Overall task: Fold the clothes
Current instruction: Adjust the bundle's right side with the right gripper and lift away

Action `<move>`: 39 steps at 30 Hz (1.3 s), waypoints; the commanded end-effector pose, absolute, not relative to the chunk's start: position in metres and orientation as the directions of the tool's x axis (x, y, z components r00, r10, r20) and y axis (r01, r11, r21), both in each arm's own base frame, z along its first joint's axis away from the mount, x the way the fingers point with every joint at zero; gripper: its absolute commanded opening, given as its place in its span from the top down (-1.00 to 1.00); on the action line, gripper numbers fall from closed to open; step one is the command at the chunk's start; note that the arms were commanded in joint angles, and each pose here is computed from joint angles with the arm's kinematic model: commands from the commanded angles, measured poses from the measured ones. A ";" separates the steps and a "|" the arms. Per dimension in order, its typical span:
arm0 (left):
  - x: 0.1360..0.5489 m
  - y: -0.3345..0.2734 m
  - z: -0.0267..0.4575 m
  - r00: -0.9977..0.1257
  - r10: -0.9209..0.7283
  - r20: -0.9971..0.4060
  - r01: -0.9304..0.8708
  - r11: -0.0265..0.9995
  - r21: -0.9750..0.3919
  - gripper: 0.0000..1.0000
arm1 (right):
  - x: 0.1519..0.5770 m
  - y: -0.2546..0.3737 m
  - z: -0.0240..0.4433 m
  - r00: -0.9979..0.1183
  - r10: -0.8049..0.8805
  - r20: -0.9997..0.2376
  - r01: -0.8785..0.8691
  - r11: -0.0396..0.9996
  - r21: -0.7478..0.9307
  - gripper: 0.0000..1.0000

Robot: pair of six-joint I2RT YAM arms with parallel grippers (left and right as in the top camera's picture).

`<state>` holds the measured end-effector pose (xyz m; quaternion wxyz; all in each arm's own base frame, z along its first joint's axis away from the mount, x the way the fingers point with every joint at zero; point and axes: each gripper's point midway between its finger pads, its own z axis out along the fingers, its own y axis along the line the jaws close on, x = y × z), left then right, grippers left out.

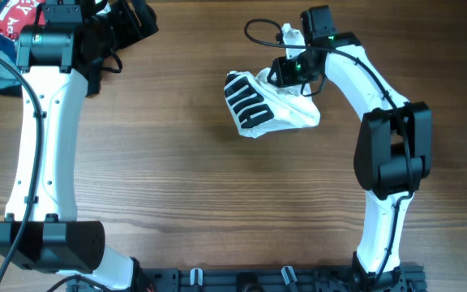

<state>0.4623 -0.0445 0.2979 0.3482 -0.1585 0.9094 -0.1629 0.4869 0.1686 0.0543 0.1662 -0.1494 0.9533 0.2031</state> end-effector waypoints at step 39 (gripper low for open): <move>0.461 -0.043 0.290 -0.726 -0.373 -0.578 -0.167 0.911 -0.378 -0.99 | 0.516 0.183 0.043 -0.881 -0.272 -0.387 -0.400 0.865 0.302 0.85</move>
